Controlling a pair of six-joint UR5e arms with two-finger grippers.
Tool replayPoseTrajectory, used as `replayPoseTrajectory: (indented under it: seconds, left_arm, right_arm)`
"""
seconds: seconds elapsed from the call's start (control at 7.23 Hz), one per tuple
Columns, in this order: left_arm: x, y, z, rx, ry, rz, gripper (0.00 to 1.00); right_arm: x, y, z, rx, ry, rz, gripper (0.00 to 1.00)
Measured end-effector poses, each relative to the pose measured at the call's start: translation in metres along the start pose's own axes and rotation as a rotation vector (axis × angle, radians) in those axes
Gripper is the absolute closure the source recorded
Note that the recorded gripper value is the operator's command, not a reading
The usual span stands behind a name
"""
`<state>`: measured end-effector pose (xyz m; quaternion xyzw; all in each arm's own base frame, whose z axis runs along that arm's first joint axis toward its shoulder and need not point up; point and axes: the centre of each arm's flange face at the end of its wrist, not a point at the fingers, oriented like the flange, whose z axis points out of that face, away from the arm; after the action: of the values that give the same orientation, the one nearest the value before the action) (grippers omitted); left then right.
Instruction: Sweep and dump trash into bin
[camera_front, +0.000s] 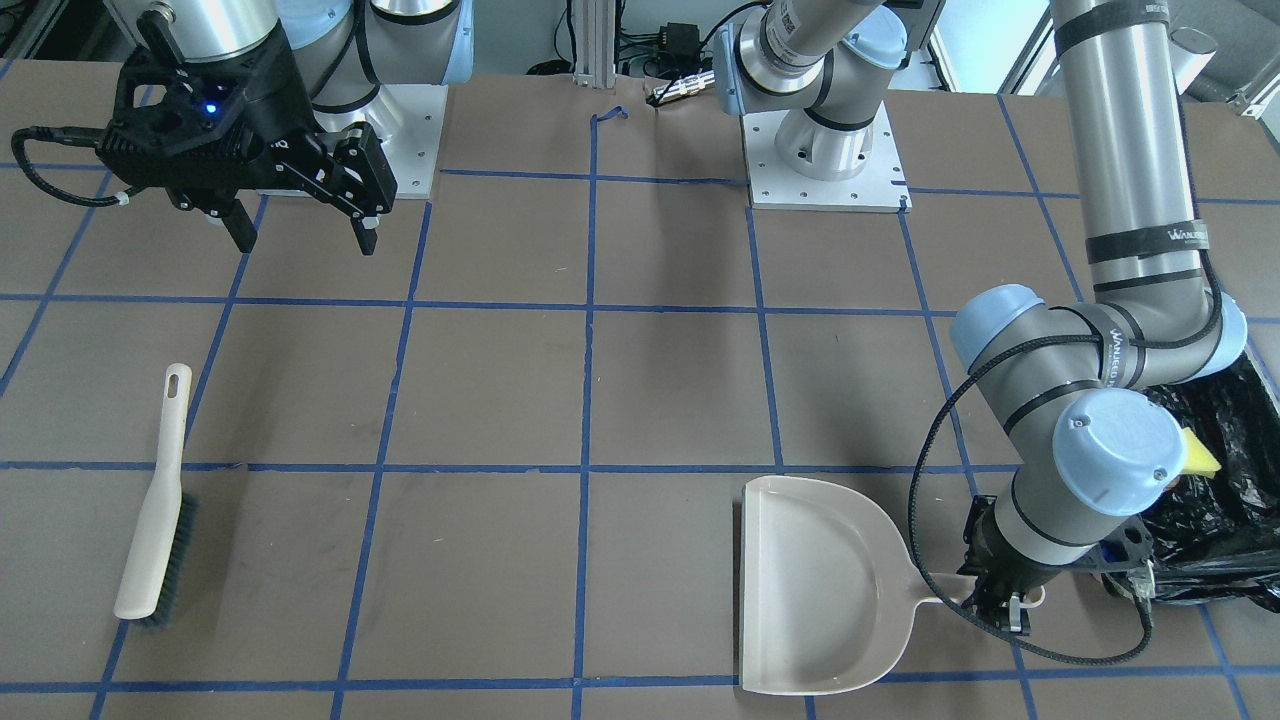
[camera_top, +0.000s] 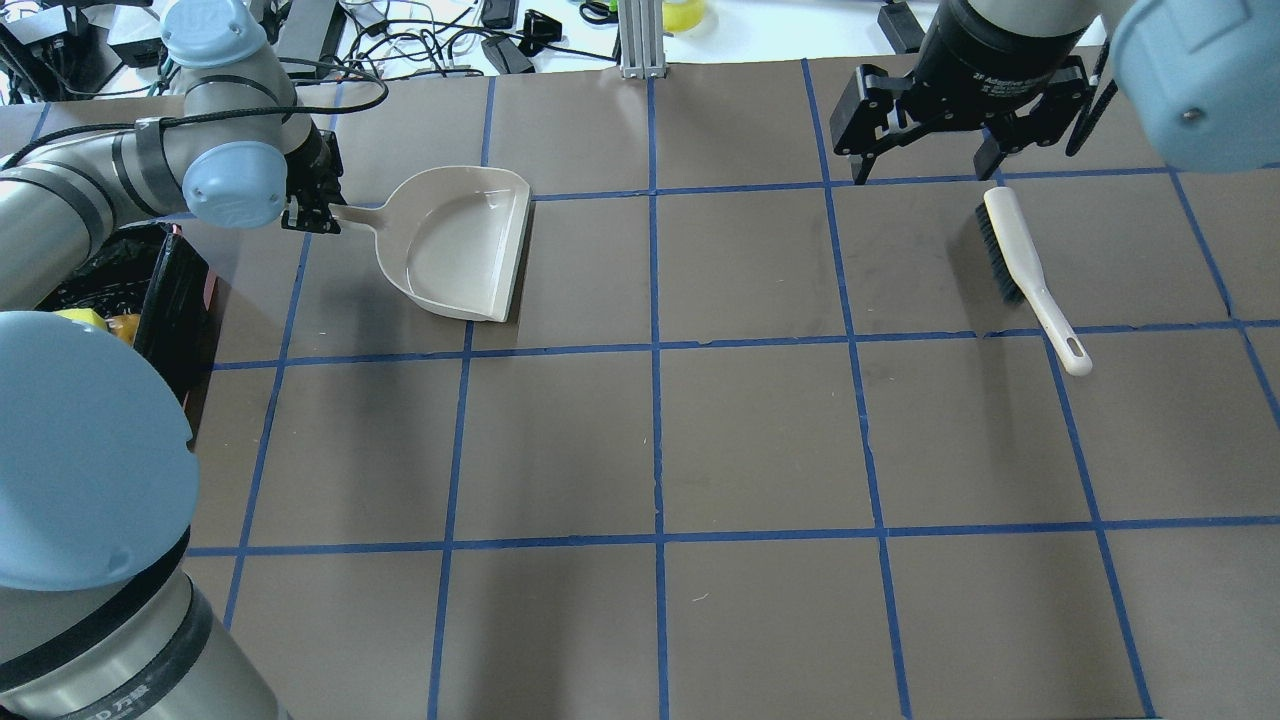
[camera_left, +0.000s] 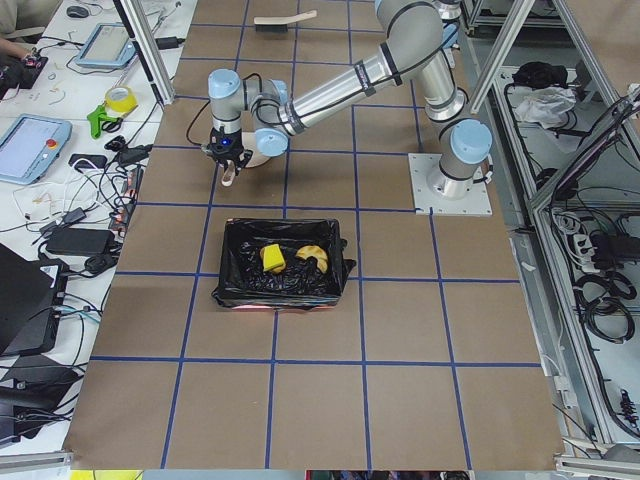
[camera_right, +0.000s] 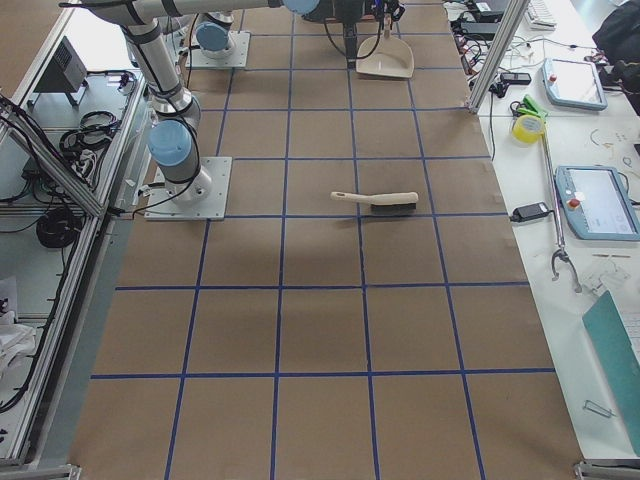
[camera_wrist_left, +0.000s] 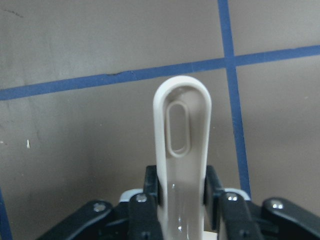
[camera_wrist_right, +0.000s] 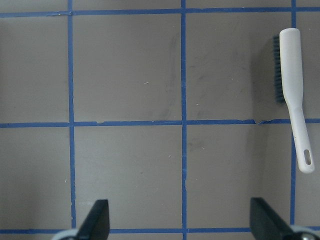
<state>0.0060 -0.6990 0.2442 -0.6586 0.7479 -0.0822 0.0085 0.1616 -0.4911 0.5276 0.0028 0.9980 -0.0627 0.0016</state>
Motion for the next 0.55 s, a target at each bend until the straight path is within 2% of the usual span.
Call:
replayPoseTrajectory:
  seconds: [0.14,0.55]
  left_arm:
    - [-0.0003,0.0001,0.0006,0.0,-0.001,-0.002,0.73]
    - [-0.0014,0.0003,0.0009,0.001,-0.005,-0.006,0.63]
  right_arm:
    - [0.0002,-0.0002,0.0003,-0.001,0.0,0.0,0.0]
    - [0.0004,-0.0002,0.0003,0.0,0.0,0.001,0.0]
